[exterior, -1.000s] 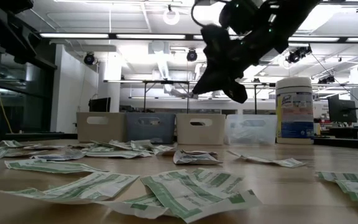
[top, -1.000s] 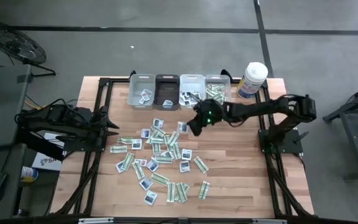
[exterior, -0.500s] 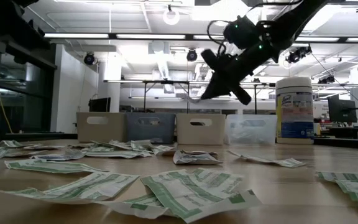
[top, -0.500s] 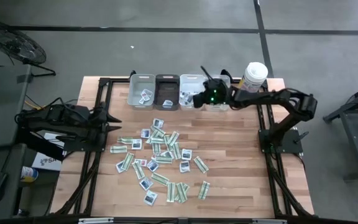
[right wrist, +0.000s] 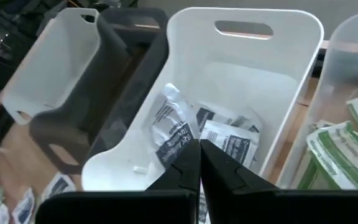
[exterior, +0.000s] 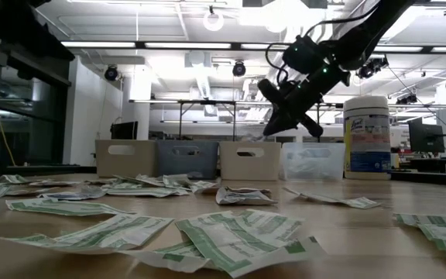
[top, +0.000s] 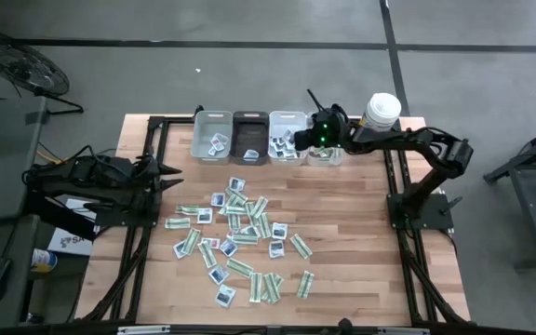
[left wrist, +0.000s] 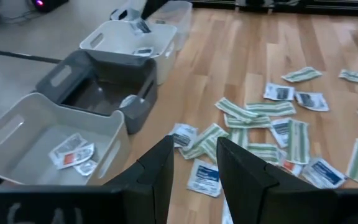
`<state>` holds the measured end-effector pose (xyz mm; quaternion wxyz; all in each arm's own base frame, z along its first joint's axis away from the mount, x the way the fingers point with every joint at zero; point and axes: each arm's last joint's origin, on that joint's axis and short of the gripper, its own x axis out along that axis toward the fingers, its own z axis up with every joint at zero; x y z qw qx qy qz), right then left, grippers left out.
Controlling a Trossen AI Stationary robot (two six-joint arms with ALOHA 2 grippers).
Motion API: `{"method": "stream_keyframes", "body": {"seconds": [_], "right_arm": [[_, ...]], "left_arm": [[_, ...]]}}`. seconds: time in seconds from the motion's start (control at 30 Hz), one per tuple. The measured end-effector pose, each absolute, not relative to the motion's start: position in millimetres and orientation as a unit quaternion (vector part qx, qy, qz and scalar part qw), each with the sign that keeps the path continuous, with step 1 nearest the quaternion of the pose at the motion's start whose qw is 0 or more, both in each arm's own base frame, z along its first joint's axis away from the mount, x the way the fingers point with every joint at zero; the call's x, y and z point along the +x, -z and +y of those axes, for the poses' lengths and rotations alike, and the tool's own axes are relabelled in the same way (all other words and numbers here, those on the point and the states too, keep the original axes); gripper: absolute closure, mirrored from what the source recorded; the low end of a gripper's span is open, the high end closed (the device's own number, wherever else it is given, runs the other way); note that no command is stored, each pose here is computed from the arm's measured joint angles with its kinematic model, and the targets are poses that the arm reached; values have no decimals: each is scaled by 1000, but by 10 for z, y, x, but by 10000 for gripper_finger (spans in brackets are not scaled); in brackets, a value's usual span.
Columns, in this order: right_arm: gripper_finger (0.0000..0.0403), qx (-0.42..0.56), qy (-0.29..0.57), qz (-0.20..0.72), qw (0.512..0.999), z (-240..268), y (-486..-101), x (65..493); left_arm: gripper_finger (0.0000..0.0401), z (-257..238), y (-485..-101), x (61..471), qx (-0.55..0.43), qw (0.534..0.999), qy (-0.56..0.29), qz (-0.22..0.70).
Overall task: Pick & Place First Aid Supplies
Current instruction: Put the black towelette pack into the white bin, then put the green bandage into the transparent bin
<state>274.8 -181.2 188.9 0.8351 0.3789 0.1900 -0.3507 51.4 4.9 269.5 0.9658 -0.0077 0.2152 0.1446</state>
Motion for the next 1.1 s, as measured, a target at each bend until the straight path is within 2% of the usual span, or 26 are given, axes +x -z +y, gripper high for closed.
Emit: {"method": "stream_keyframes", "body": {"seconds": [0.77,0.9,1.1], "right_arm": [[399,393,346,204,827,-1936,-1680,2763],[376,395,345,206,826,-1933,-1678,2762],[318,405,347,199,822,-1933,-1687,2763]], "left_arm": [[282,56,-2696,512,-4,964,-158,214],[282,56,-2695,511,-4,964,-158,214],[282,51,-2691,511,0,965,-146,218]]}}
